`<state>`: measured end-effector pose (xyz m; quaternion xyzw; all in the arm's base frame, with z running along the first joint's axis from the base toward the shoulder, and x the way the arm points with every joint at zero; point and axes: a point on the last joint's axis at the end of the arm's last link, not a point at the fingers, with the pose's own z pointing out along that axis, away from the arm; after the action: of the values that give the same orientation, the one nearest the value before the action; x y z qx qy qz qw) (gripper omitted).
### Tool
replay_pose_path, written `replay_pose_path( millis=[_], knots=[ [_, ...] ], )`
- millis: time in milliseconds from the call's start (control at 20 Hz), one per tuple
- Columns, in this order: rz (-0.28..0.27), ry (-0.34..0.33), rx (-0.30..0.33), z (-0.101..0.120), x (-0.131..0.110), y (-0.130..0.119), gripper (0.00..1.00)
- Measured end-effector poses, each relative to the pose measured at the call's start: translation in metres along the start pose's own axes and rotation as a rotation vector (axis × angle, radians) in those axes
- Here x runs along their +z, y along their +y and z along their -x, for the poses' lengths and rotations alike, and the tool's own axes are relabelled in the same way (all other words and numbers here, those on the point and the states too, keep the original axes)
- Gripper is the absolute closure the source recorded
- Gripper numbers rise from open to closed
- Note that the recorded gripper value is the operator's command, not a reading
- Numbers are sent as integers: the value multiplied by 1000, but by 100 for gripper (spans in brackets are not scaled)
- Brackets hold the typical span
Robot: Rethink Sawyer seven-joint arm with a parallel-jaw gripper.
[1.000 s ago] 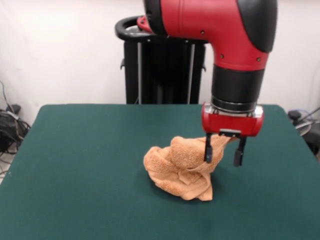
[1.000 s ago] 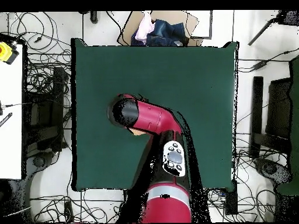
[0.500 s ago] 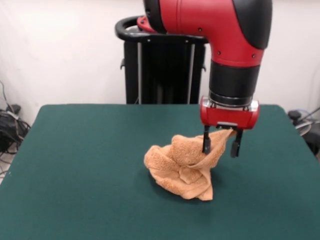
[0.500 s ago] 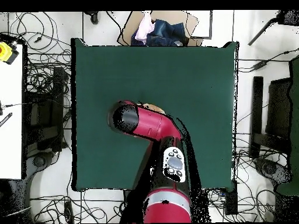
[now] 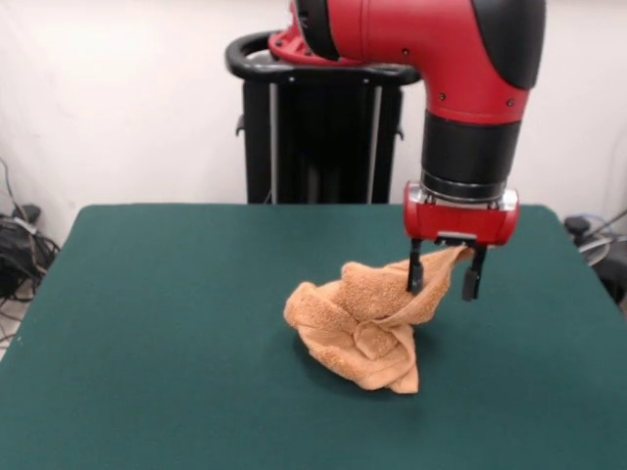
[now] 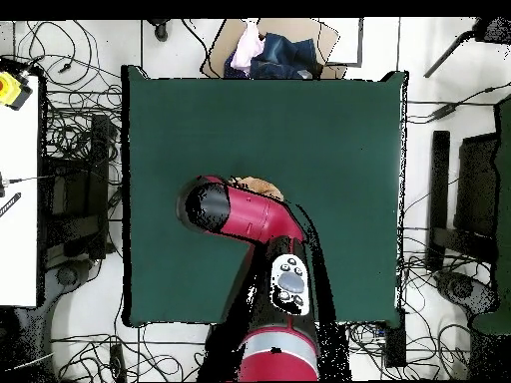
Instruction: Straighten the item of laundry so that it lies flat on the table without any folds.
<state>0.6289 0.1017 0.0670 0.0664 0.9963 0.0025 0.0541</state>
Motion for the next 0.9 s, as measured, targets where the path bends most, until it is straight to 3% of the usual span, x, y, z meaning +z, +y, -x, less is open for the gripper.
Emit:
replay_pose_path(
  millis=[400, 450, 900],
  knots=[
    [-2, 0, -33, -7, -1, 19, 0],
    [-2, 0, -34, -7, -1, 19, 100],
    [-12, -7, -33, -5, 0, 6, 100]
  ],
)
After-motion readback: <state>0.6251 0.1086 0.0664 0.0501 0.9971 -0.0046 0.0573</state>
